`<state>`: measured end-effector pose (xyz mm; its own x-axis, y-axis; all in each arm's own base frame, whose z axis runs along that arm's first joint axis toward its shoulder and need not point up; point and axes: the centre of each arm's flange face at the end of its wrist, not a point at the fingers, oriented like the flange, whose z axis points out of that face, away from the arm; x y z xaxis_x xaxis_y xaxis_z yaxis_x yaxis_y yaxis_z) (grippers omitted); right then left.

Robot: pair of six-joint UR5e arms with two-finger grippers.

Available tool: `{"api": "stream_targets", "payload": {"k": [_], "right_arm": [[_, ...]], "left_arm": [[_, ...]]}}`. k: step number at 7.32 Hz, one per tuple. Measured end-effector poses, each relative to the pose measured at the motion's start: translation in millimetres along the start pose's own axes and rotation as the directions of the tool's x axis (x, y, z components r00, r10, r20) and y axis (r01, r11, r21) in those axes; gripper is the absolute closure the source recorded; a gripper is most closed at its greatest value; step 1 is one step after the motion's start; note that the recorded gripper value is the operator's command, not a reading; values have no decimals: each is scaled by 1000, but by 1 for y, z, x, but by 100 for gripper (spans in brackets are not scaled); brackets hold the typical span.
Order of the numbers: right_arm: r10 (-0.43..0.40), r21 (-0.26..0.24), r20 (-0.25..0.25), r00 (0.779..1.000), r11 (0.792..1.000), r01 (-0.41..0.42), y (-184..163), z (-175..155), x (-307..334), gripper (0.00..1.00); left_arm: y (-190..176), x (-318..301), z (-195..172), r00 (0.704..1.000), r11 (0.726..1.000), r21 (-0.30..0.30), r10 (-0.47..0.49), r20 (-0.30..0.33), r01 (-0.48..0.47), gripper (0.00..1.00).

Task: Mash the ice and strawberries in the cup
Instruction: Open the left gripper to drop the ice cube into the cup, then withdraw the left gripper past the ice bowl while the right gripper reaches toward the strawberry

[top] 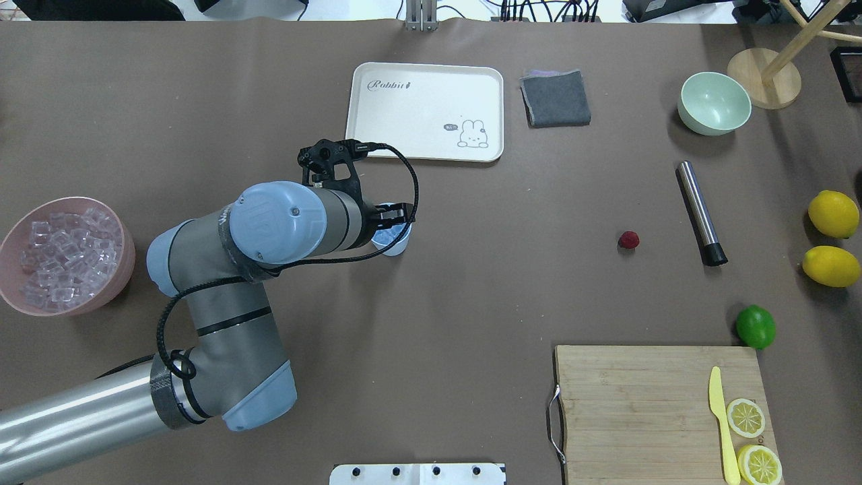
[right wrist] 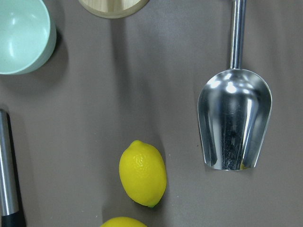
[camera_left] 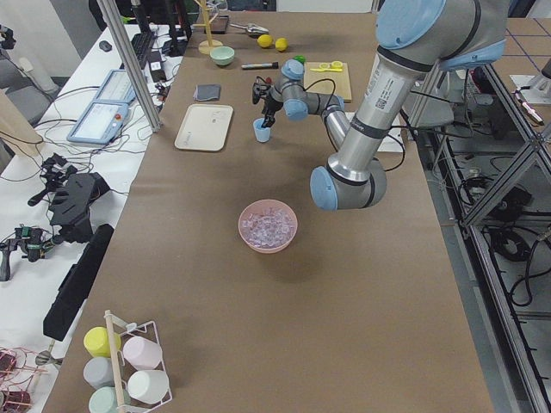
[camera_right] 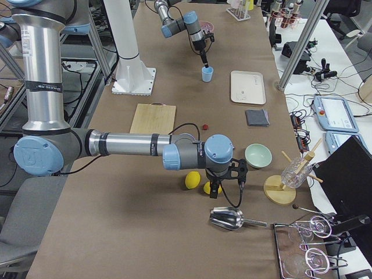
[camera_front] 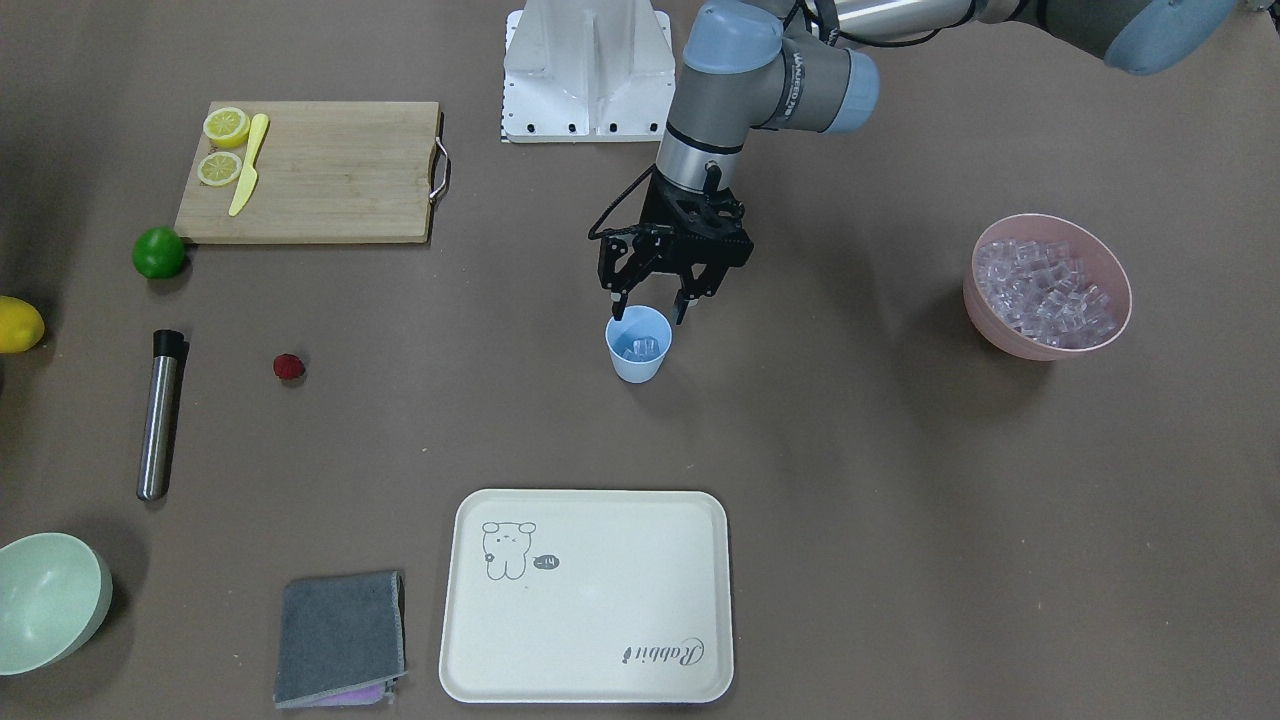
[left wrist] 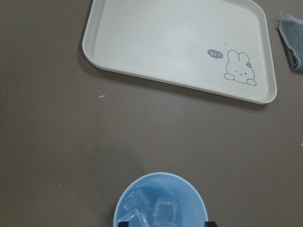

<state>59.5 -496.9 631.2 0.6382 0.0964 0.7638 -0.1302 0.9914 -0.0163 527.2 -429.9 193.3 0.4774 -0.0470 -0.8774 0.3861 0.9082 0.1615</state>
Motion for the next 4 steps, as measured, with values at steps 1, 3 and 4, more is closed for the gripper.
{"api": "stream_targets", "payload": {"k": [1, 3, 4], "right_arm": [[-12, 12, 4, 1000, 1000, 12, -3, -4, -6, 0], [-31, 45, 24, 999, 999, 30, -25, -17, -47, 0], [-33, 48, 36, 999, 998, 31, -40, -17, -83, 0]], "left_arm": [[-13, -4, -3, 1000, 1000, 15, -5, 3, 5, 3], [-56, -31, -18, 998, 998, 32, 49, 28, -50, 3], [-82, -69, -36, 995, 996, 23, 87, 49, -89, 3]]}}
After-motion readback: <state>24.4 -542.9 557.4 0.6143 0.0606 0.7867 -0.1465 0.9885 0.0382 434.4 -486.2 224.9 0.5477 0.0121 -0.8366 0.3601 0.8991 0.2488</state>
